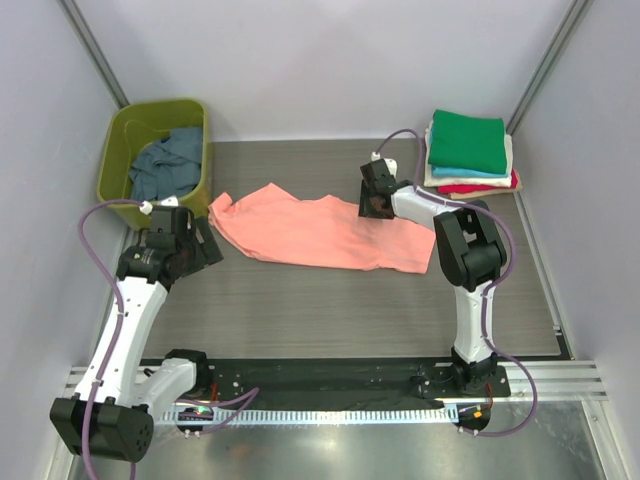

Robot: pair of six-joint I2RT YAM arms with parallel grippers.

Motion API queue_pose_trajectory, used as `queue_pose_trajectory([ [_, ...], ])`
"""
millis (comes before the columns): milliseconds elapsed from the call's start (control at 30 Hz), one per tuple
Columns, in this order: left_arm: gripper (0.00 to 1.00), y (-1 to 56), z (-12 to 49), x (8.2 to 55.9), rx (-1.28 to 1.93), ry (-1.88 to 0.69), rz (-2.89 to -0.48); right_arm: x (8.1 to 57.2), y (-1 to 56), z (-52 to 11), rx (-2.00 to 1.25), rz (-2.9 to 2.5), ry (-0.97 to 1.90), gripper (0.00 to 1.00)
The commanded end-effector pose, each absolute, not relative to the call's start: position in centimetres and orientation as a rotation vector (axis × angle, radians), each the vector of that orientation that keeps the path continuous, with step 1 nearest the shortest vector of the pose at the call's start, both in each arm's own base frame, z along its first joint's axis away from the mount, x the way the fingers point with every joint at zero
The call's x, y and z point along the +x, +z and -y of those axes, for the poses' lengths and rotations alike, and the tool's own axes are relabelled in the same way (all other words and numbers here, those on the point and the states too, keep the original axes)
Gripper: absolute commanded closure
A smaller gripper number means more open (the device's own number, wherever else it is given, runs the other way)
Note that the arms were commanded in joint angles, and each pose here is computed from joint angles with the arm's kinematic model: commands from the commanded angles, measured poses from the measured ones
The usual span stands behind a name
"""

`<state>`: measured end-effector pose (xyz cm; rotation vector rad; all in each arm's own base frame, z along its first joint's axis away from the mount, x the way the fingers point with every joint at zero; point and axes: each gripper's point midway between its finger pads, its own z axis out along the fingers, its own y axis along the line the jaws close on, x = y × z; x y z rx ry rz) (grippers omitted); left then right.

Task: Fold and stack the t-shirts
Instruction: Flatten the tshirt out

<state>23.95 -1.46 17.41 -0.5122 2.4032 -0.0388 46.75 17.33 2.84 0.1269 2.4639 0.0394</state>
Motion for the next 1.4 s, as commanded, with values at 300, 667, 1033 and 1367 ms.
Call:
queue_pose_trajectory([
  [300,0.16,18.1,1.7,24.3,-0.480,-0.057,-2.370,48.8,5.2,-18.5,0.109,-2.400,0.109,0.56],
  [667,0.16,18.1,1.7,24.3,-0.477,-0.060,-2.371,48.6,4.4,-18.5,0.102,-2.416,0.098,0.68],
  [1033,0.16,18.0,1.5,24.4,-0.486,-0.060,-2.370,48.4,5.9,-18.7,0.096,-2.406,0.126,0.99],
  [1367,0.16,18.3,1.5,24.3,-0.486,-0.069,-2.358,47.1,9.6,-19.7,0.082,-2.360,0.201,0.99],
])
